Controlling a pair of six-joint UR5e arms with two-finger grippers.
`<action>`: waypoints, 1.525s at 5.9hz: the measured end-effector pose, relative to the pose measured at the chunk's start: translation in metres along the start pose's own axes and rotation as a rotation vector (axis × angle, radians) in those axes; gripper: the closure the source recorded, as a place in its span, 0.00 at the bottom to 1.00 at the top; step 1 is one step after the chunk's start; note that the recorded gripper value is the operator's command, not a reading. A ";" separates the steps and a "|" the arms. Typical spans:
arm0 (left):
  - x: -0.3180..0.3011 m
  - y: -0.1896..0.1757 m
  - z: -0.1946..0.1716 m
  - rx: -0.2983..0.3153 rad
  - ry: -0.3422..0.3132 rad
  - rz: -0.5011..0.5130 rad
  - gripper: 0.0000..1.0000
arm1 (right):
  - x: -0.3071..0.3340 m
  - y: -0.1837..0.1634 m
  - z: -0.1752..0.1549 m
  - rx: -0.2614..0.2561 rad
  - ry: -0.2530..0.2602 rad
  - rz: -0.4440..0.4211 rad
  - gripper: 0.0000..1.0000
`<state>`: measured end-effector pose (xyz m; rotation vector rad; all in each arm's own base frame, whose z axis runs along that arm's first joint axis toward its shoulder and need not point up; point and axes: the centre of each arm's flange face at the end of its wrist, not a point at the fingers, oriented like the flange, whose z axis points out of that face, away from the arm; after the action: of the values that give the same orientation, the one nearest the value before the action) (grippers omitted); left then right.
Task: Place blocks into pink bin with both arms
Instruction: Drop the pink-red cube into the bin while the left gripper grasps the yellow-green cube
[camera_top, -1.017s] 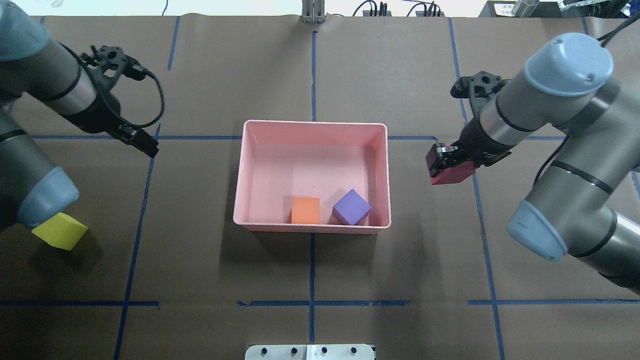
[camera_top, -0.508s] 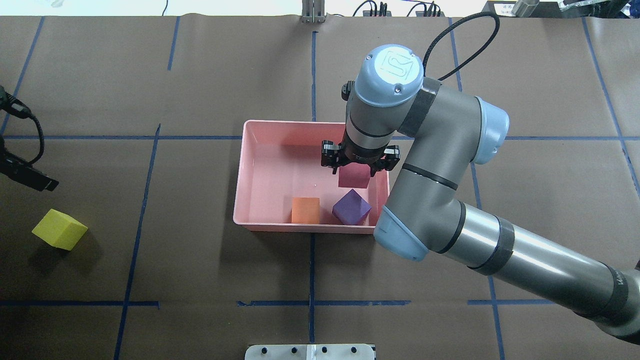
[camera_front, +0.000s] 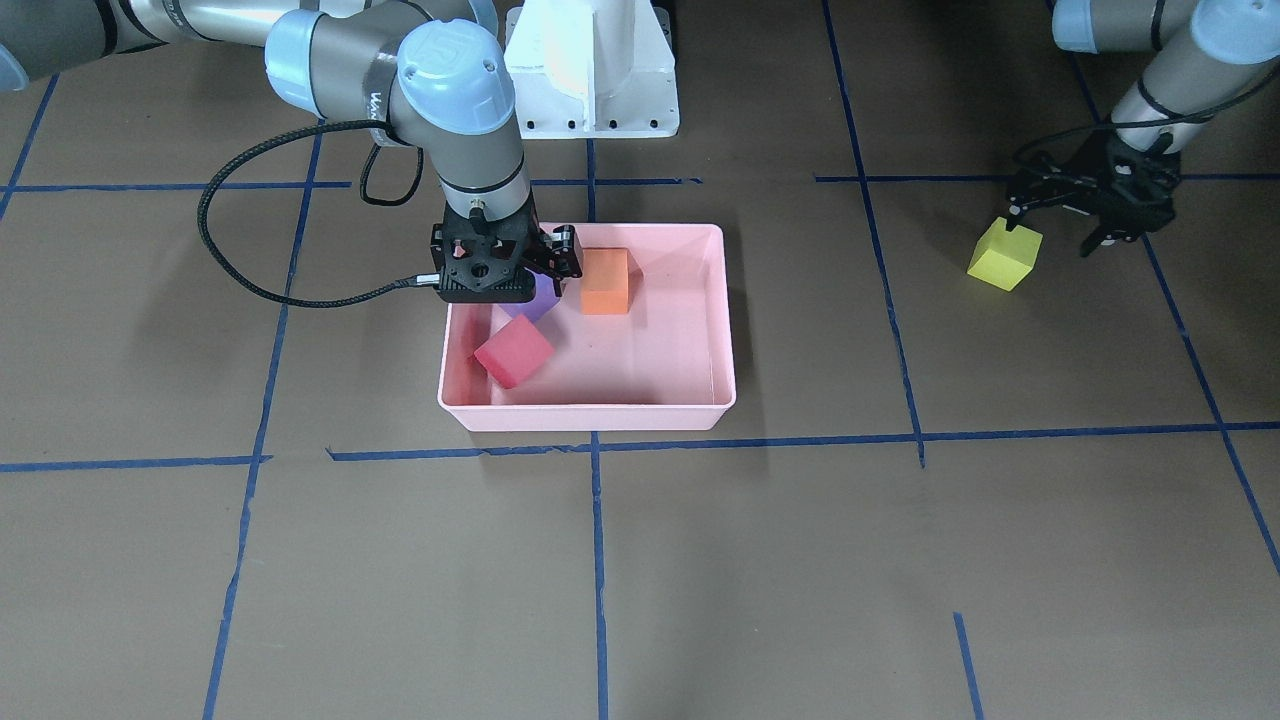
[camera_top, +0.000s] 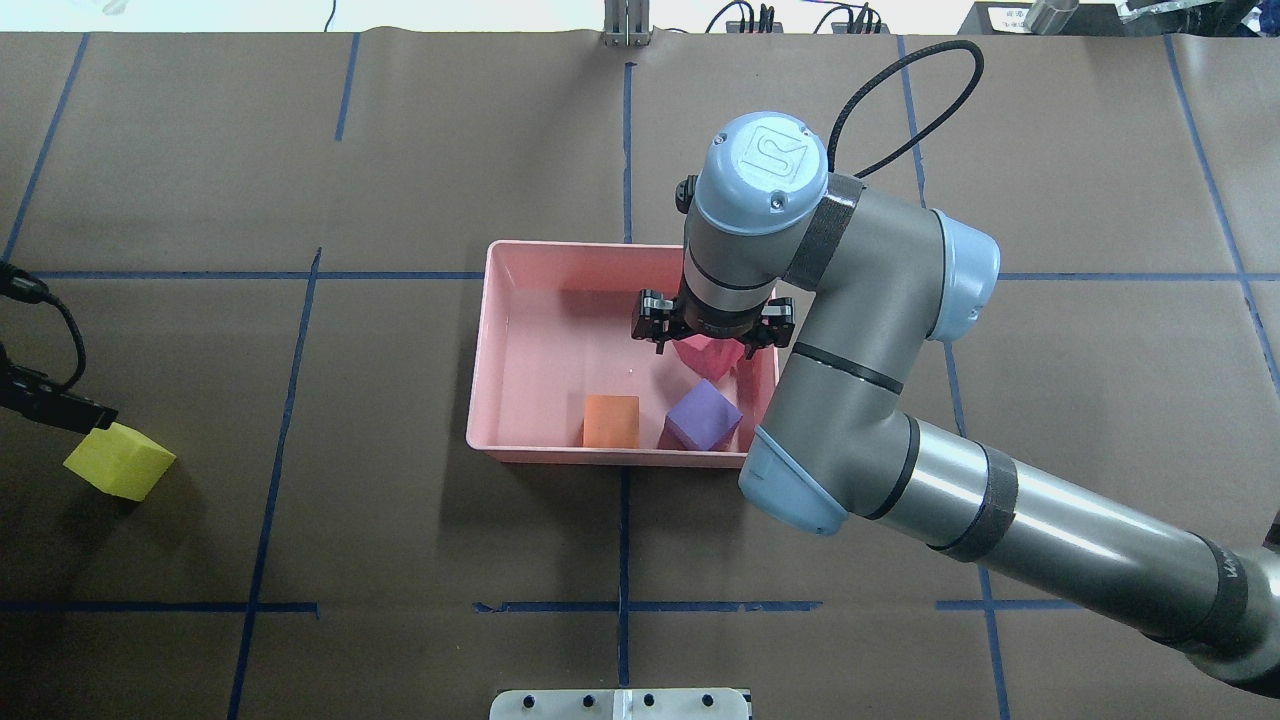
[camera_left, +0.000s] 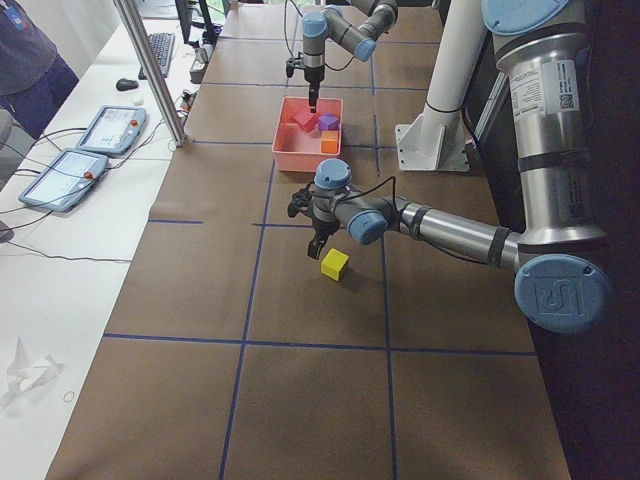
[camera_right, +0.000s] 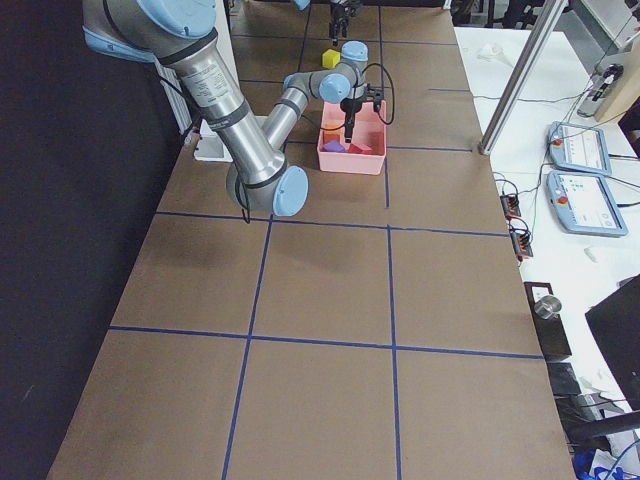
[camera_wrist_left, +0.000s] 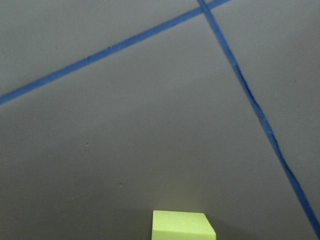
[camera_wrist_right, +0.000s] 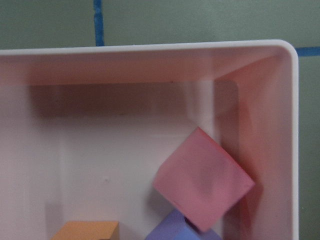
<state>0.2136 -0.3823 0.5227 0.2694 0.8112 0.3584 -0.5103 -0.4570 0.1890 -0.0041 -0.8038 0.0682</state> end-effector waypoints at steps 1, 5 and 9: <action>0.003 0.008 0.017 -0.005 0.002 0.004 0.00 | 0.003 0.002 0.000 0.000 0.000 -0.001 0.00; 0.006 0.026 0.052 -0.069 0.001 0.019 0.00 | 0.015 0.007 0.003 -0.002 0.003 -0.001 0.00; 0.006 0.033 0.072 -0.115 0.001 0.019 0.51 | 0.017 0.007 0.004 -0.003 0.005 0.000 0.00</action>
<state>0.2644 -0.3565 0.5788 0.1696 0.7867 0.4210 -0.5015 -0.4487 0.2036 -0.0067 -0.7988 0.0668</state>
